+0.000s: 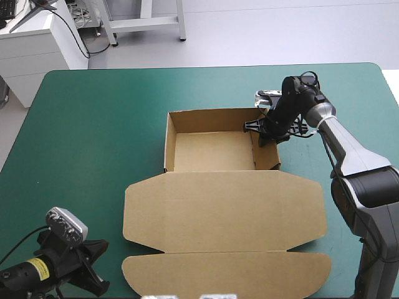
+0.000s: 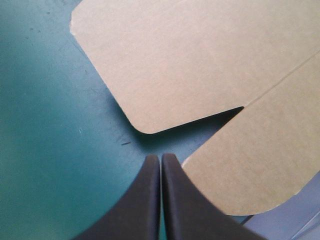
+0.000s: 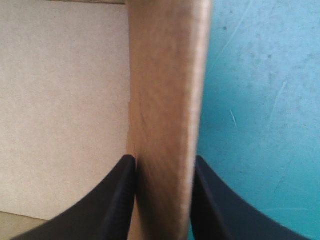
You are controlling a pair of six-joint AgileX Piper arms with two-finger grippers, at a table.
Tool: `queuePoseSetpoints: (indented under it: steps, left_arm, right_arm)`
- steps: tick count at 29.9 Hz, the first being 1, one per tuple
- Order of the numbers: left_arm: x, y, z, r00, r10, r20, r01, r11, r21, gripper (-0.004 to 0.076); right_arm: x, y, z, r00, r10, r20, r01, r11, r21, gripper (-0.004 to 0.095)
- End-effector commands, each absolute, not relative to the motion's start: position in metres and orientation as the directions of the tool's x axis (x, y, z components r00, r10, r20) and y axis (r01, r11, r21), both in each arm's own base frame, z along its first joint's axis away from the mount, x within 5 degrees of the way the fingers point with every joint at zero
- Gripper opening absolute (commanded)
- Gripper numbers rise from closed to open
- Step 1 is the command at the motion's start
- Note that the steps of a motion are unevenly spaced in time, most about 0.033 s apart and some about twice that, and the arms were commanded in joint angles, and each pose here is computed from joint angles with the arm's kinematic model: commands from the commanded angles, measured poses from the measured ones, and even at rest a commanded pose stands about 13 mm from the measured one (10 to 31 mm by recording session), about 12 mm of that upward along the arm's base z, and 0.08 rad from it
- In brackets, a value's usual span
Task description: Fold the box
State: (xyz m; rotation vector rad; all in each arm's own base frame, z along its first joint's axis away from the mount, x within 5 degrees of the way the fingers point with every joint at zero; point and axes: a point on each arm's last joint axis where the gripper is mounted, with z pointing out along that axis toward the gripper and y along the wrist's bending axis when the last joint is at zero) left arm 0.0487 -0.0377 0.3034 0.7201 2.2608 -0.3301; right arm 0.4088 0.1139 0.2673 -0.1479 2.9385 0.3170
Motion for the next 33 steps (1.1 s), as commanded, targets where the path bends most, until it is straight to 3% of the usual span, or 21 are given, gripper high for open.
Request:
queuePoseSetpoints:
  steps: [1, 8, 17, 26, 33]
  left_arm:
    - [0.041, -0.038, 0.309, -0.514, 0.360, -0.779, 0.604, 0.796, -0.031, -0.0008]
    - [0.036, -0.038, 0.281, -0.557, 0.360, -0.749, 0.608, 0.790, -0.072, -0.0008]
    - [0.034, -0.037, 0.280, -0.553, 0.368, -0.747, 0.613, 0.787, -0.066, -0.0008]
    - [0.034, -0.037, 0.280, -0.553, 0.368, -0.747, 0.613, 0.787, -0.066, -0.0008]
    - [0.034, -0.038, 0.280, -0.555, 0.363, -0.748, 0.615, 0.785, -0.075, -0.0008]
  right_arm:
    - [0.403, 0.112, 0.291, -0.968, -0.080, -0.236, -0.134, 0.965, 0.223, 0.0274]
    - [0.403, 0.116, 0.288, -0.973, -0.069, -0.220, -0.127, 0.956, 0.263, 0.0147]
    - [0.403, 0.117, 0.288, -0.975, -0.055, -0.215, -0.114, 0.954, 0.276, 0.0000]
    - [0.403, 0.116, 0.291, -0.975, -0.042, -0.219, -0.103, 0.957, 0.272, -0.0008]
    - [0.400, 0.098, 0.306, -0.963, -0.023, -0.269, -0.079, 0.977, 0.199, -0.0014]
